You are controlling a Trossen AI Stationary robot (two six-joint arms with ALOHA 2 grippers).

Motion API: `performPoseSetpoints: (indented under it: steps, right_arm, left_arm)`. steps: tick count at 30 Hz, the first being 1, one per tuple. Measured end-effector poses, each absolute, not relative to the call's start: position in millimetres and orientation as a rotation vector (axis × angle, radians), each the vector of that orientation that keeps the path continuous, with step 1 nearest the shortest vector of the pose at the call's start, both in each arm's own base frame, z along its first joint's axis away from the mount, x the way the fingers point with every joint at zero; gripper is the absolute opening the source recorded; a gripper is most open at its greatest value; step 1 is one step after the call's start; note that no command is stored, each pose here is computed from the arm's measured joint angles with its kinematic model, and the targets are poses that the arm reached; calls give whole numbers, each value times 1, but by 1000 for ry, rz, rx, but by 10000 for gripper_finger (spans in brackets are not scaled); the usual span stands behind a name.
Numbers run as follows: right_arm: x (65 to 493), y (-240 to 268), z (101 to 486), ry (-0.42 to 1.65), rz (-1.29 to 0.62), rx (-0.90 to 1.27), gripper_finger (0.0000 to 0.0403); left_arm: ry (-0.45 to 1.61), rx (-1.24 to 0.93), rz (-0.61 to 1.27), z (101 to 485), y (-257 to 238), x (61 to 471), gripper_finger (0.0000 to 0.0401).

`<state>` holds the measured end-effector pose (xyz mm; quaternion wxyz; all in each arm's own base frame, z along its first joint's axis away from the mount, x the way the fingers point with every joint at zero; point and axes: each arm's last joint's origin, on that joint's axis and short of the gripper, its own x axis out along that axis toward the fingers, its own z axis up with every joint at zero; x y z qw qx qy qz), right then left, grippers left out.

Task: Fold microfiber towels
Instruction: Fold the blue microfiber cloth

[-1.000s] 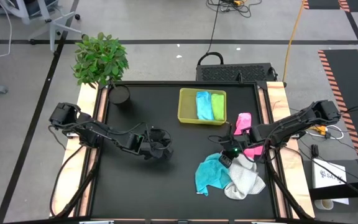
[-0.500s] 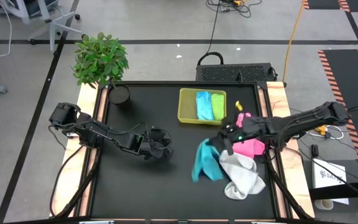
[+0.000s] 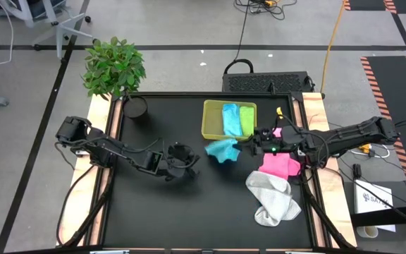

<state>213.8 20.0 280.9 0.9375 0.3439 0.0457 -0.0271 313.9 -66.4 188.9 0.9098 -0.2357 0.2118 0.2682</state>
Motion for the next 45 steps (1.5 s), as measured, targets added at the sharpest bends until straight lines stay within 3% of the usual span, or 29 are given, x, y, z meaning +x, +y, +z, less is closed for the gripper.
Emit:
performPoseSetpoints:
  steps: [7,16,21,31,45]
  right_arm:
    - [214,20,282,79,-50,716,0]
    - [214,20,282,80,-49,732,0]
    - [214,20,283,75,-47,732,0]
    - [215,20,284,57,-42,732,0]
    - [222,21,278,72,-50,765,0]
  left_arm:
    - [514,-458,425,188,-61,317,48]
    - [518,-495,304,178,-76,325,159]
    - [523,-456,331,158,-85,330,195]
    - [376,-401,390,142,-93,350,200]
    - [362,-229,442,145,-97,391,200]
